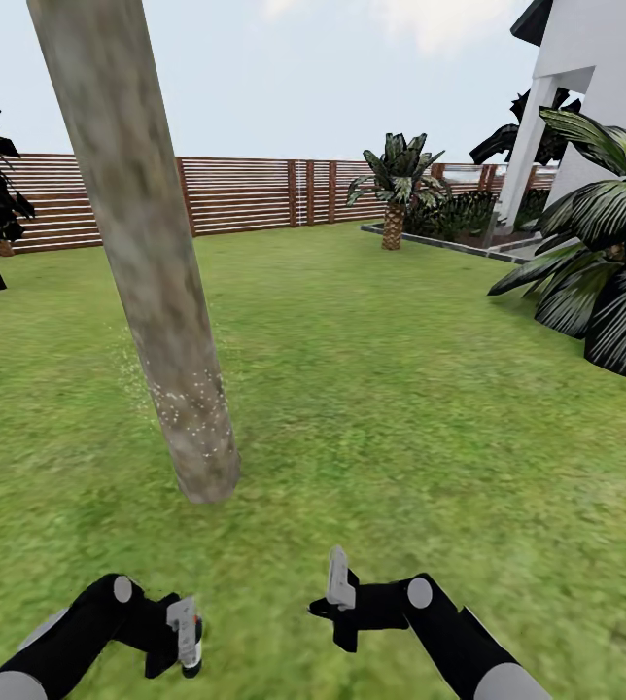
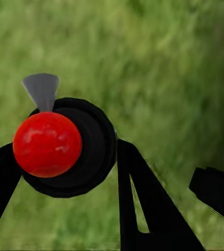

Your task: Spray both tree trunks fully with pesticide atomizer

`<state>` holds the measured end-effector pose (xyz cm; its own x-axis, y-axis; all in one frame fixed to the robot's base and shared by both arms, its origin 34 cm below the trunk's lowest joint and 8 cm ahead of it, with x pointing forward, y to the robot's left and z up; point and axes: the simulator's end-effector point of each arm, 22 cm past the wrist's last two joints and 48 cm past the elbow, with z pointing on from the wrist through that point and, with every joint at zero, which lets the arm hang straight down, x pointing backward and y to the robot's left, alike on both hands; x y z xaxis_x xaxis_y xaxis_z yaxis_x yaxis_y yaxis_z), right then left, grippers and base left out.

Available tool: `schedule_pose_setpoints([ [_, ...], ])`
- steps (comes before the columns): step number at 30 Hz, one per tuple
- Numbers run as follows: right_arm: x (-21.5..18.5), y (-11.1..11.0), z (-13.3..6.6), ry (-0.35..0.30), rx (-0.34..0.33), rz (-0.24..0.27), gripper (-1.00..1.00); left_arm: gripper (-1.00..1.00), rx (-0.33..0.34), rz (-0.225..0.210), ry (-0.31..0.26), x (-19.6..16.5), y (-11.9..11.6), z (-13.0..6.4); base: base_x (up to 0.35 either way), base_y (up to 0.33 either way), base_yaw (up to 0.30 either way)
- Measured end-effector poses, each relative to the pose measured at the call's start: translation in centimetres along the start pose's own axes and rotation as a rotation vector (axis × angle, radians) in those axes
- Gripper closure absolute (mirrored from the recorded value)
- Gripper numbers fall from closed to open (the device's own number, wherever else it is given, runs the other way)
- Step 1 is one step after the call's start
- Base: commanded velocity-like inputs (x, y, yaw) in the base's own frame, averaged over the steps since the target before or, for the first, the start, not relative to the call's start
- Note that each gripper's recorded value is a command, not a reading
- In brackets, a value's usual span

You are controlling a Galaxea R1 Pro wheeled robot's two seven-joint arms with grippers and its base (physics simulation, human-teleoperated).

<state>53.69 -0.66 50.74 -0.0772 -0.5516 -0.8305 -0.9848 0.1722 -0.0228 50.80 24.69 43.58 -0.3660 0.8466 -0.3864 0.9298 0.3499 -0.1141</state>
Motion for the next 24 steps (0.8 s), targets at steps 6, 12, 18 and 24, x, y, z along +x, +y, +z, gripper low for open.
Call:
schedule_pose_setpoints([
  [6, 5.4, -3.7, -2.8, 0.080, 0.182, 0.062, -1.00, 1.00, -0.188, -0.209, -0.075, 2.5, 5.2, -2.3, 0.000, 0.000, 0.000],
  [12, 24.4, -5.8, -13.3, 0.392, 0.926, 0.509, -1.00, 1.00, -0.622, -0.744, -0.229, 9.0, 8.2, 0.2, 0.000, 0.000, 0.000],
  [18, 26.0, -6.8, -21.6, 0.290, 1.334, 0.556, -1.00, 1.00, -0.905, -0.985, -0.261, 15.6, 5.4, -0.4, 0.000, 0.000, 0.000],
  [24, 27.5, -2.8, -20.7, 0.317, 1.315, 0.586, -1.00, 1.00, -0.873, -1.001, -0.250, 15.7, 2.9, 1.1, 0.000, 0.000, 0.000],
])
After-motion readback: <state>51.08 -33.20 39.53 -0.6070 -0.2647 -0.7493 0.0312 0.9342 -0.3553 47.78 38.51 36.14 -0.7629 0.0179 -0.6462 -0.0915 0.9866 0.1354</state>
